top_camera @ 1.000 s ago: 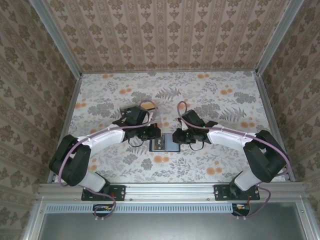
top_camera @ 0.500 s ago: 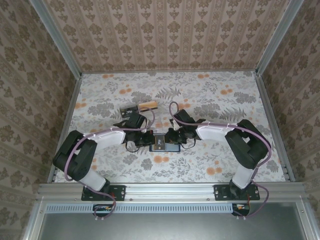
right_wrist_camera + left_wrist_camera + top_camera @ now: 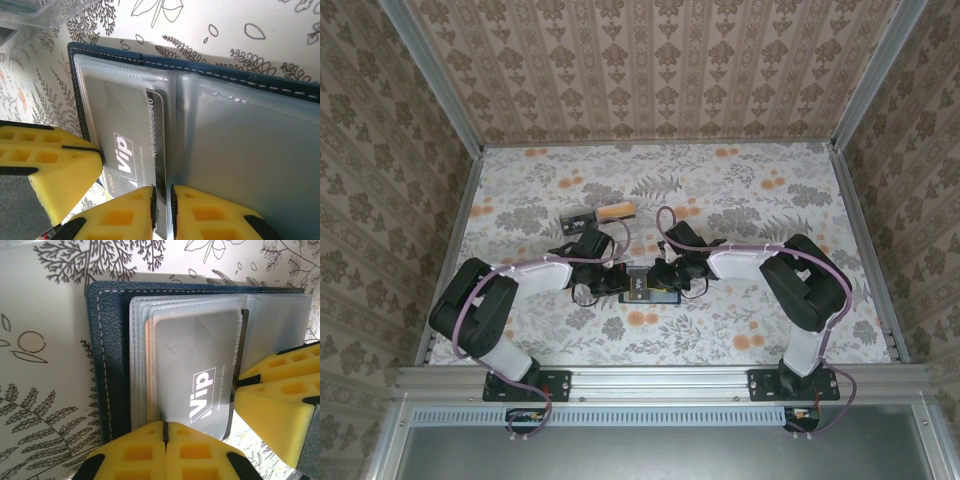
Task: Take the credit cards out of the card holder
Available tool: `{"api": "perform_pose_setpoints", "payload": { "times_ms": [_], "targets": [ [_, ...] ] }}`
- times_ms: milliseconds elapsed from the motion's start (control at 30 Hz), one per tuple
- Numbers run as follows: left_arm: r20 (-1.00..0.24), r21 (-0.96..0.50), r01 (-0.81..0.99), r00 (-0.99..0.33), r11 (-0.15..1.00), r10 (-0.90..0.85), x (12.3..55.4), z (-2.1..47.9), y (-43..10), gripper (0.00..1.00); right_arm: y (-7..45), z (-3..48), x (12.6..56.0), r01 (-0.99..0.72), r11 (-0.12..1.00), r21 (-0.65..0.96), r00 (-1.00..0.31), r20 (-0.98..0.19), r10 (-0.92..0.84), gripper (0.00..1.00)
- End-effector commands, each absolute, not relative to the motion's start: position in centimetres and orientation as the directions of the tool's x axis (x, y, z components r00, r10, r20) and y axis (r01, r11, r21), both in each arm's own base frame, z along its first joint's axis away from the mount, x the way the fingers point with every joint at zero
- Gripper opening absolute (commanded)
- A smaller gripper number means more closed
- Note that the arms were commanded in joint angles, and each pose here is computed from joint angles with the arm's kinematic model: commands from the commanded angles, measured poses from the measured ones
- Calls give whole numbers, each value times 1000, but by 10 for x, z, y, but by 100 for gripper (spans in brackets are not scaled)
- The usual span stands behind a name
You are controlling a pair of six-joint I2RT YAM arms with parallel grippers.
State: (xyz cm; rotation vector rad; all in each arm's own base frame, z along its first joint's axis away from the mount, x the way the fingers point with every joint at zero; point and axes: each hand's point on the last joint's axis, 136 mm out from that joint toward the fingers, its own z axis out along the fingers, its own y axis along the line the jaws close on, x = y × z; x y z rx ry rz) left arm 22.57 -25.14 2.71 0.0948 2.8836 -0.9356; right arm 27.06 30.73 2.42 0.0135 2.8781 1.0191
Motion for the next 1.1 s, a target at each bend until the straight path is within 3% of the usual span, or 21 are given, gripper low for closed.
{"api": "perform_pose_setpoints", "payload": {
  "times_ms": [0,133,233,833,900,1067],
  "targets": [
    [-89,-556,75,-996,828,30,218,13,-245,0,315,23,271,-9,764,645,-998,-57,36,19],
    [-91,-556,78,-995,828,33,218,14,-246,0,314,22,271,-7,768,640,-998,-58,39,12],
    [-94,-550,81,-995,831,34,219,15,-244,0,311,23,270,-9,774,633,-997,-62,40,0],
    [-95,-547,81,-995,833,35,220,16,-240,0,291,29,269,3,781,624,-995,-79,68,0],
    [-92,-549,81,-995,832,37,220,15,-241,0,293,26,269,8,778,628,-995,-70,67,12],
    [-82,-550,80,-996,831,41,218,13,-242,0,296,23,271,16,769,639,-995,-63,73,21]
  ]
}}
